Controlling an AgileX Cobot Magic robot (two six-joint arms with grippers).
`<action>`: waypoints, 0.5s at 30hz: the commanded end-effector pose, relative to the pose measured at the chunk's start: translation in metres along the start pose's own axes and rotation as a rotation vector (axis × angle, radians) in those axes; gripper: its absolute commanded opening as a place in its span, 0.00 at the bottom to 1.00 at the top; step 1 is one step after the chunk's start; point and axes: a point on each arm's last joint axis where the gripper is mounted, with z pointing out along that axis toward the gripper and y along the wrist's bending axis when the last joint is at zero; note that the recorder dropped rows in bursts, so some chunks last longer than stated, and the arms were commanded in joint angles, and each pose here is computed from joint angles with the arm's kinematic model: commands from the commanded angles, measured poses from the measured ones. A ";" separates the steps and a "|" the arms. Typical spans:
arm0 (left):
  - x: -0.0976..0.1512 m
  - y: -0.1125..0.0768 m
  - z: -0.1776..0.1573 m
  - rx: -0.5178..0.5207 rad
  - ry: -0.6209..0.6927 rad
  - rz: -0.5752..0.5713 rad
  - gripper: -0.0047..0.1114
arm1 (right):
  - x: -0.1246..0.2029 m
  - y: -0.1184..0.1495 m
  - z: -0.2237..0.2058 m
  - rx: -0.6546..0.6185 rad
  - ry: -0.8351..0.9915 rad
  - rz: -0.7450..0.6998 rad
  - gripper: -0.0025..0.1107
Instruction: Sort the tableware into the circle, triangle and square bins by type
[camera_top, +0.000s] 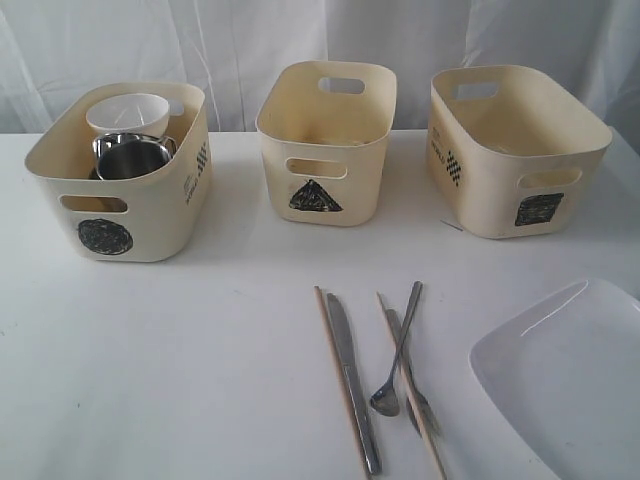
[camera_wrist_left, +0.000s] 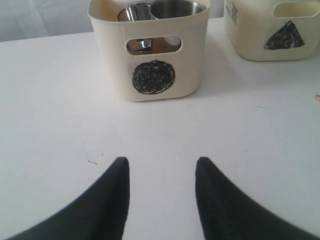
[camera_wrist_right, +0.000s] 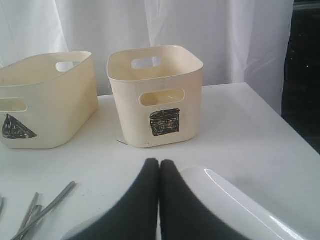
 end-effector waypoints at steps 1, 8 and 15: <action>0.003 0.003 0.002 -0.031 -0.083 -0.013 0.45 | 0.001 0.000 0.000 -0.002 -0.007 0.002 0.02; 0.005 0.002 0.002 -0.026 -0.058 -0.021 0.45 | 0.001 0.000 0.000 -0.002 -0.007 0.004 0.02; 0.006 0.004 0.001 -0.040 -0.060 -0.079 0.45 | 0.001 0.000 0.000 -0.002 -0.007 0.004 0.02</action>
